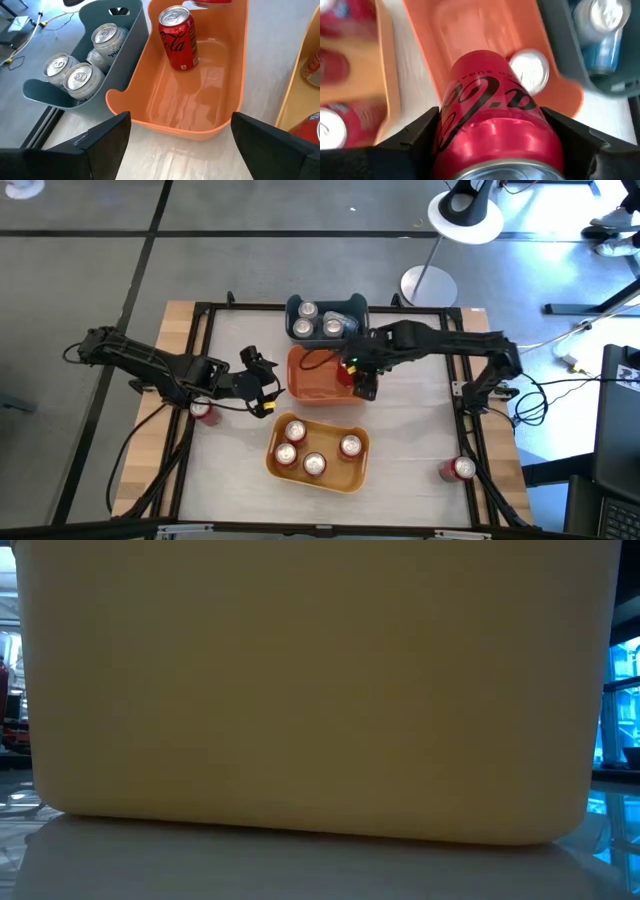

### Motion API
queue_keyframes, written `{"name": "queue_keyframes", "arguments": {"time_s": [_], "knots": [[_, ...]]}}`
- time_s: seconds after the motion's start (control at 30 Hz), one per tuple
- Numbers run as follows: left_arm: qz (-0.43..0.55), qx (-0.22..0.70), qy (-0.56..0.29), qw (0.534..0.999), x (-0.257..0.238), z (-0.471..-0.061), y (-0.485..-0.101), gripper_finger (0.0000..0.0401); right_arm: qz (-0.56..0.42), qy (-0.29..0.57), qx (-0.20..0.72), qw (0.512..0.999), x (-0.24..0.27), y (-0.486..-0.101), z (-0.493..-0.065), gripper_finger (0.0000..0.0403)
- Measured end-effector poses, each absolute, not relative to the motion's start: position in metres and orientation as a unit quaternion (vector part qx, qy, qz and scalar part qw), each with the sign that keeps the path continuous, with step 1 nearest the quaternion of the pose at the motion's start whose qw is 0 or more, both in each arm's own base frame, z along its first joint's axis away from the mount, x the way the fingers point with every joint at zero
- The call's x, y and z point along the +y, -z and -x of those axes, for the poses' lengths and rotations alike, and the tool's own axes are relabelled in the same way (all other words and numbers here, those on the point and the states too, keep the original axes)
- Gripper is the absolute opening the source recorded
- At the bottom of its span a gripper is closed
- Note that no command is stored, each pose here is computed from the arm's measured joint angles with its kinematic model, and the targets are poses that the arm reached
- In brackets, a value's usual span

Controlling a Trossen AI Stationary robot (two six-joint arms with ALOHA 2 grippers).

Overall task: Sort soda cans
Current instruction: Put the top red soda can into the orange bin

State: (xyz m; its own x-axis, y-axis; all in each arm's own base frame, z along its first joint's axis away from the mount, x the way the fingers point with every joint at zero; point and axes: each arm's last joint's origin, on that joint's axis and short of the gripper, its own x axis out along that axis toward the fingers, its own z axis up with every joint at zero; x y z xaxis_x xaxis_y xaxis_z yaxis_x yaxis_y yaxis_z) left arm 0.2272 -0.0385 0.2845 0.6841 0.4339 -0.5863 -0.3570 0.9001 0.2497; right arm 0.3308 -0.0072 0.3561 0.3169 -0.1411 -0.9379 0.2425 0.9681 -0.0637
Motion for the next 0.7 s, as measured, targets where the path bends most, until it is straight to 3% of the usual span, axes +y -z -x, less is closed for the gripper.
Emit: {"name": "queue_keyframes", "arguments": {"time_s": [0.27, 0.7], "knots": [[-0.058, 0.334, -0.216, 0.916, -0.038, -0.227, -0.284, 0.0331, -0.034, 0.123, 0.648, 0.751, -0.009, -0.320, -0.346, 0.0284], [-0.058, 0.334, -0.216, 0.916, -0.038, -0.227, -0.284, 0.0331, -0.018, 0.116, 0.703, 0.702, -0.009, -0.265, -0.378, 0.0284]]}}
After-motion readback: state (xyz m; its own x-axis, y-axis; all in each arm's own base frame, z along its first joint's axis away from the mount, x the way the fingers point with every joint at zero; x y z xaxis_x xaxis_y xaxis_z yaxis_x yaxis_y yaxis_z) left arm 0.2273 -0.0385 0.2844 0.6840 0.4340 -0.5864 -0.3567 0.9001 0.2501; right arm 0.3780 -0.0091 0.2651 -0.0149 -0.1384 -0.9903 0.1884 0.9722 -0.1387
